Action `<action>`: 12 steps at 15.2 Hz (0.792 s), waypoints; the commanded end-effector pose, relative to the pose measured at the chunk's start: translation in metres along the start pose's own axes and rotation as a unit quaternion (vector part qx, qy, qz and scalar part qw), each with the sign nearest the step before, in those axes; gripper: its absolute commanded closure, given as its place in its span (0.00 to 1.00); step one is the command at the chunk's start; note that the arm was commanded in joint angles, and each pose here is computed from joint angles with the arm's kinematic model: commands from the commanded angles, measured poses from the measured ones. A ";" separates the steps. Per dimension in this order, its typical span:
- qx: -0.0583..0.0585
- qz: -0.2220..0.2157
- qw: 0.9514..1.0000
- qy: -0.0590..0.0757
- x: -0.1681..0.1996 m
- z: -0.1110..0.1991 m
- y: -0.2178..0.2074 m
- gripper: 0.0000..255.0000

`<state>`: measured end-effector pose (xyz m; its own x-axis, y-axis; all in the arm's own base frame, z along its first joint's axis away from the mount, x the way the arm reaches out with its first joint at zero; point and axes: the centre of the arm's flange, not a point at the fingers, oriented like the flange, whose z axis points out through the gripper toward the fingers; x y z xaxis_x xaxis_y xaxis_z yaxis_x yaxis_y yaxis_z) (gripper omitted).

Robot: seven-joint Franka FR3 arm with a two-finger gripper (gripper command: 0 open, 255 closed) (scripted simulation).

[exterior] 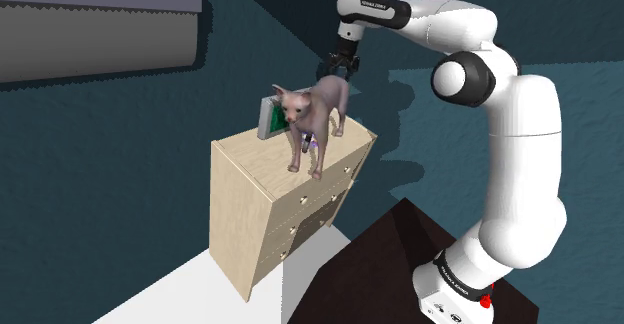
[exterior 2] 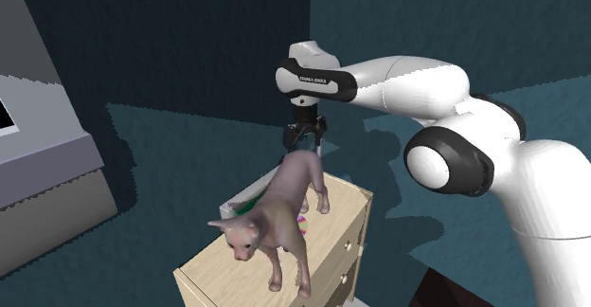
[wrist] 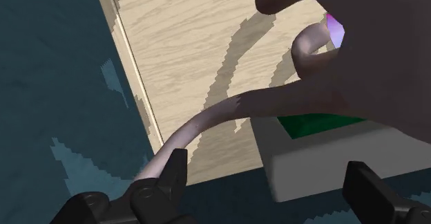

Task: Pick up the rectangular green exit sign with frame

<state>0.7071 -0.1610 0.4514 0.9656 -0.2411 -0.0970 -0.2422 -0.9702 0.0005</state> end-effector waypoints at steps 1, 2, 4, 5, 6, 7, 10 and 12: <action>0.000 0.001 1.000 -0.003 0.006 0.014 0.001 0.00; 0.000 0.001 1.000 -0.003 0.006 0.019 0.001 0.00; 0.000 0.001 1.000 -0.003 0.007 0.029 0.001 0.00; 0.000 0.001 1.000 -0.003 0.008 0.035 0.001 0.00; 0.000 0.001 1.000 -0.003 0.008 0.043 0.001 0.00; 0.000 0.001 1.000 -0.003 0.008 0.043 0.001 0.00; 0.000 0.001 1.000 -0.003 0.009 0.043 0.001 1.00; 0.000 0.001 1.000 -0.003 0.010 0.043 0.001 1.00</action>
<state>0.7121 -0.1630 0.4082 0.9646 -0.2432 -0.1023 -0.2444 -0.9697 0.0007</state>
